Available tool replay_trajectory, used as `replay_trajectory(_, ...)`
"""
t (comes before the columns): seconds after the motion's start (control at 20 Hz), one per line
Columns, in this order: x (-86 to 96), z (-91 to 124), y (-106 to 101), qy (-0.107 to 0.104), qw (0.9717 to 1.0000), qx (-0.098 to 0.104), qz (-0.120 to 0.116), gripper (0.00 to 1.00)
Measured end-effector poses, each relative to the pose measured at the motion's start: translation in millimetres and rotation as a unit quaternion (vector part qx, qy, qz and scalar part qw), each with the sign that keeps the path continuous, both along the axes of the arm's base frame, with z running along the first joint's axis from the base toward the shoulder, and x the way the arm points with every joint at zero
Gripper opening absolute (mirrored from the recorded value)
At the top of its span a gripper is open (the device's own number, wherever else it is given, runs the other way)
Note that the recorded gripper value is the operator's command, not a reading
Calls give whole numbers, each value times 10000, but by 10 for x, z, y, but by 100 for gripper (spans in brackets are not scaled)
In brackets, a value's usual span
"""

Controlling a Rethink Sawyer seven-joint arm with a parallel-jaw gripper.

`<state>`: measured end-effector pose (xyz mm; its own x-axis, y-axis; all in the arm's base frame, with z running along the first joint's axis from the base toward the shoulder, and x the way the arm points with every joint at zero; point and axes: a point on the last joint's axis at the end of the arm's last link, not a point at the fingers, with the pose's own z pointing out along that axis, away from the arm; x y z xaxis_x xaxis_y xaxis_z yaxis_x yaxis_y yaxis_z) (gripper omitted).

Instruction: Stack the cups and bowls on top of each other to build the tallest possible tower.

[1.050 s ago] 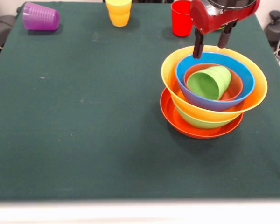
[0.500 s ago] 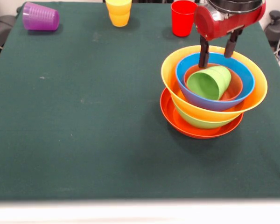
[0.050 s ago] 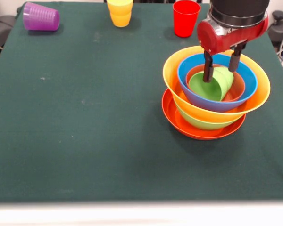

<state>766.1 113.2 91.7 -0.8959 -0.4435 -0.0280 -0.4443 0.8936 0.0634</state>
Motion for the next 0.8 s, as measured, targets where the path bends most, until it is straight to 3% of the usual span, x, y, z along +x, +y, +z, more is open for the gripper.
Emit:
replay_trajectory(0.35,-67,-183,13,134,9999,20,14,100)
replay_trajectory(0.4,-76,-209,14,150,9999,20,18,0)
replay_trajectory(0.8,-66,-228,16,142,9999,12,22,0)
